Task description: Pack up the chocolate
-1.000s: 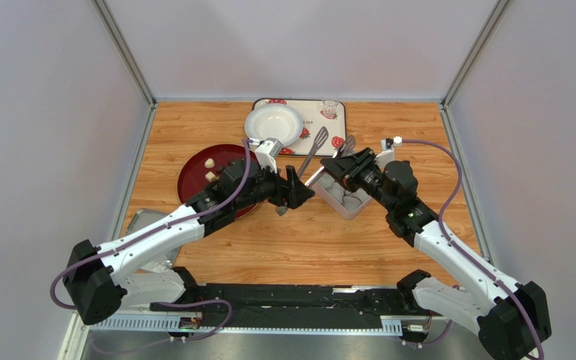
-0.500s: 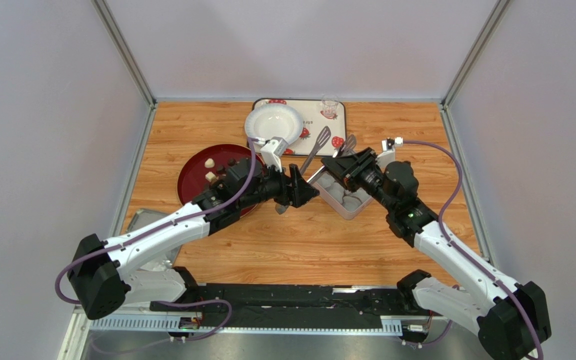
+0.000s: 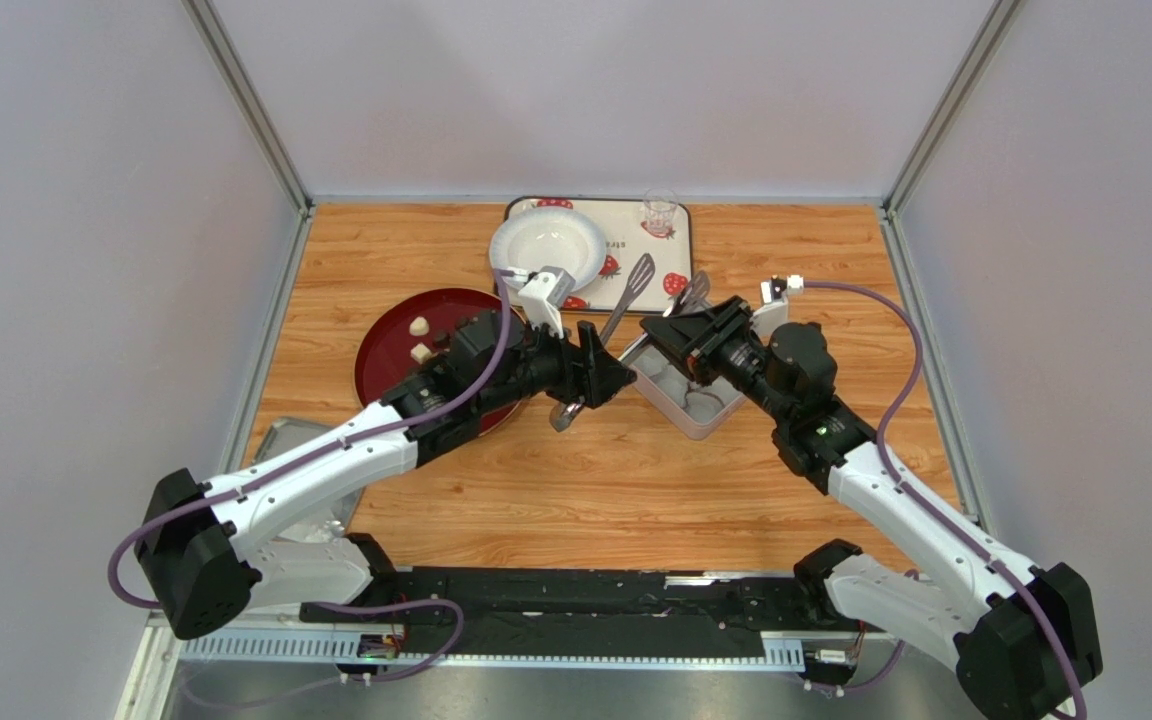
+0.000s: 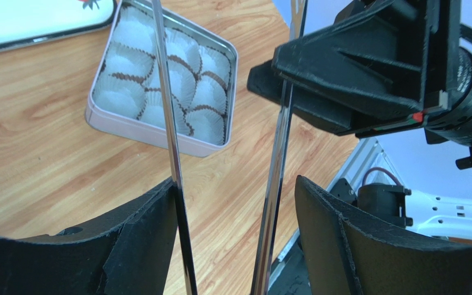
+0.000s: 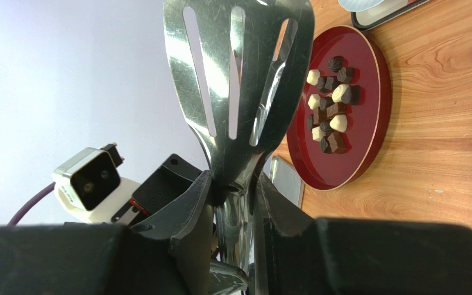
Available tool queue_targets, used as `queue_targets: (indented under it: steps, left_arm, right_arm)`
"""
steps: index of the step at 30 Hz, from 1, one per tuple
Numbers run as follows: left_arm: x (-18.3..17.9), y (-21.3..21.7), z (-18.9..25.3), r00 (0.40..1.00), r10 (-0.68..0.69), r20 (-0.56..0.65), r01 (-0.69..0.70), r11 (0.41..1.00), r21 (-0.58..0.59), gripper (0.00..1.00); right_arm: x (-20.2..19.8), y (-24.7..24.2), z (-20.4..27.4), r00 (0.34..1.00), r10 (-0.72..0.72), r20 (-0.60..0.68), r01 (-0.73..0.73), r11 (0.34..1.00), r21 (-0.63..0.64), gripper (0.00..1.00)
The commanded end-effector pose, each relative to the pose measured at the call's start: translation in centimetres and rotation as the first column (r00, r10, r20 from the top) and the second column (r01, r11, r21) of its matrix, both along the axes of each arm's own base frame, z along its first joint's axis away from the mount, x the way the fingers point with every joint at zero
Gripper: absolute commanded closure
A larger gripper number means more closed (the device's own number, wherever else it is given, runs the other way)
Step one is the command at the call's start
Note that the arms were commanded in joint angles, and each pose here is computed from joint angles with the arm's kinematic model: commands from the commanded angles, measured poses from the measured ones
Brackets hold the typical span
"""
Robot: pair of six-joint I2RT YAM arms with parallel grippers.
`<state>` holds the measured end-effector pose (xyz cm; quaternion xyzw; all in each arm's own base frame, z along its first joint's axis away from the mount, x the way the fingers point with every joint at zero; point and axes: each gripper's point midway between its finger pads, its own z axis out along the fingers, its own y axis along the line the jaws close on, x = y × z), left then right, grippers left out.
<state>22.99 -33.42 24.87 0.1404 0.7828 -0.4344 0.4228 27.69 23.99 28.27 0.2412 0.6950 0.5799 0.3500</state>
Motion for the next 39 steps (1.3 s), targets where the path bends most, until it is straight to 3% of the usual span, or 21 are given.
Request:
queue_targets:
  steps: [1, 16, 28, 34, 39]
  left_arm:
    - [0.7, -0.3, 3.1, 0.995, 0.000, 0.103, 0.001, 1.000, -0.008, 0.26]
    - [-0.4, -1.0, 1.6, 0.995, -0.083, 0.061, 0.082, 0.996, 0.023, 0.29]
    - [0.1, -0.2, 1.7, 0.996, -0.045, 0.083, 0.041, 0.998, 0.048, 0.46]
    - [0.3, 0.3, 1.2, 0.998, -0.019, 0.063, 0.014, 0.997, 0.082, 0.59]
    - [0.5, 1.5, 0.1, 0.999, 0.028, 0.035, -0.033, 0.989, 0.141, 0.61]
  right_arm:
    - [-0.1, 0.1, 1.1, 0.999, 0.011, 0.031, -0.012, 0.999, 0.033, 1.00]
    - [0.0, 0.1, 1.2, 0.999, 0.004, 0.033, -0.005, 0.999, 0.034, 1.00]
    - [-0.1, -0.1, 0.1, 1.000, 0.000, 0.007, 0.000, 1.000, 0.010, 0.98]
    - [-0.4, -0.3, -0.4, 1.000, -0.001, 0.004, 0.001, 1.000, -0.020, 0.69]
    - [-0.9, -0.8, -0.8, 1.000, 0.005, 0.029, -0.001, 0.994, -0.111, 0.39]
